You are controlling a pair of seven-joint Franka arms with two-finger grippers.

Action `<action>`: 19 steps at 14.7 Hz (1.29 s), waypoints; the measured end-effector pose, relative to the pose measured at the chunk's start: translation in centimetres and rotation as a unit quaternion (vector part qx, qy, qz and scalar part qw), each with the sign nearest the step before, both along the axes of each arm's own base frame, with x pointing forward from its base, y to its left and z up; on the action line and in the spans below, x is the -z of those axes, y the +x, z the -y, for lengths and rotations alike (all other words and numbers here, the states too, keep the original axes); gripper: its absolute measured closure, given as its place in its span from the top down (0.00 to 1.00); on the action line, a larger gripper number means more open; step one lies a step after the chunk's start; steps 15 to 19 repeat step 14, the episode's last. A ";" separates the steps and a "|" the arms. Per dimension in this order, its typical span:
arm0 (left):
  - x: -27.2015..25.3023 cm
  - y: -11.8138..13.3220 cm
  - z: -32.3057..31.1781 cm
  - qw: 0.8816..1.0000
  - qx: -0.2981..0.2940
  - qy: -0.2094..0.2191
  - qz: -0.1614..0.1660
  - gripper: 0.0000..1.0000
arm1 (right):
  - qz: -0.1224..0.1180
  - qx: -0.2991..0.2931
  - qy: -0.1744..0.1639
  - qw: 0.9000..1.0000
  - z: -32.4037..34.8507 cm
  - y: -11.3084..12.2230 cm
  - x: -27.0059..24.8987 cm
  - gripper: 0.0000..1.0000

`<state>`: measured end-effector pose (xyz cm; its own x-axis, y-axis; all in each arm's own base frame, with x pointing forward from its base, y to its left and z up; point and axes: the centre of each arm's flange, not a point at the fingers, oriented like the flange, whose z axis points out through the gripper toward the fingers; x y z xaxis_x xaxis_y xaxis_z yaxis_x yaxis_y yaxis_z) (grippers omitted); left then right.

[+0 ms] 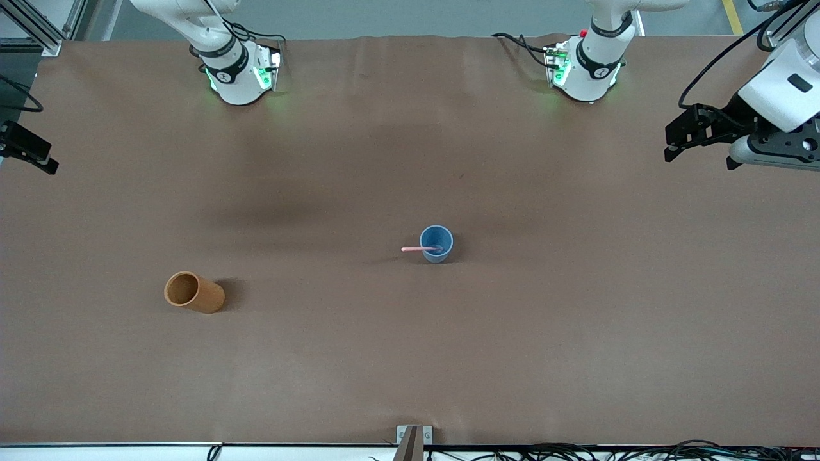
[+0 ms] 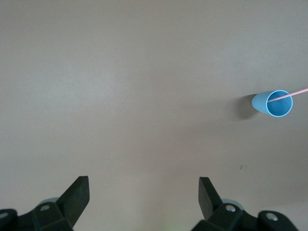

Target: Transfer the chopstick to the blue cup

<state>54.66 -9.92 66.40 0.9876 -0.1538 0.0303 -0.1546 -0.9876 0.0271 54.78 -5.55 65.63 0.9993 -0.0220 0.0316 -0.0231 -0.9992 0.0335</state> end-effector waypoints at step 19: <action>0.0 0.0 0.0 1.000 0.000 0.000 0.000 1.00 | -0.003 0.024 0.010 1.000 -1.2 -0.2 -0.7 1.00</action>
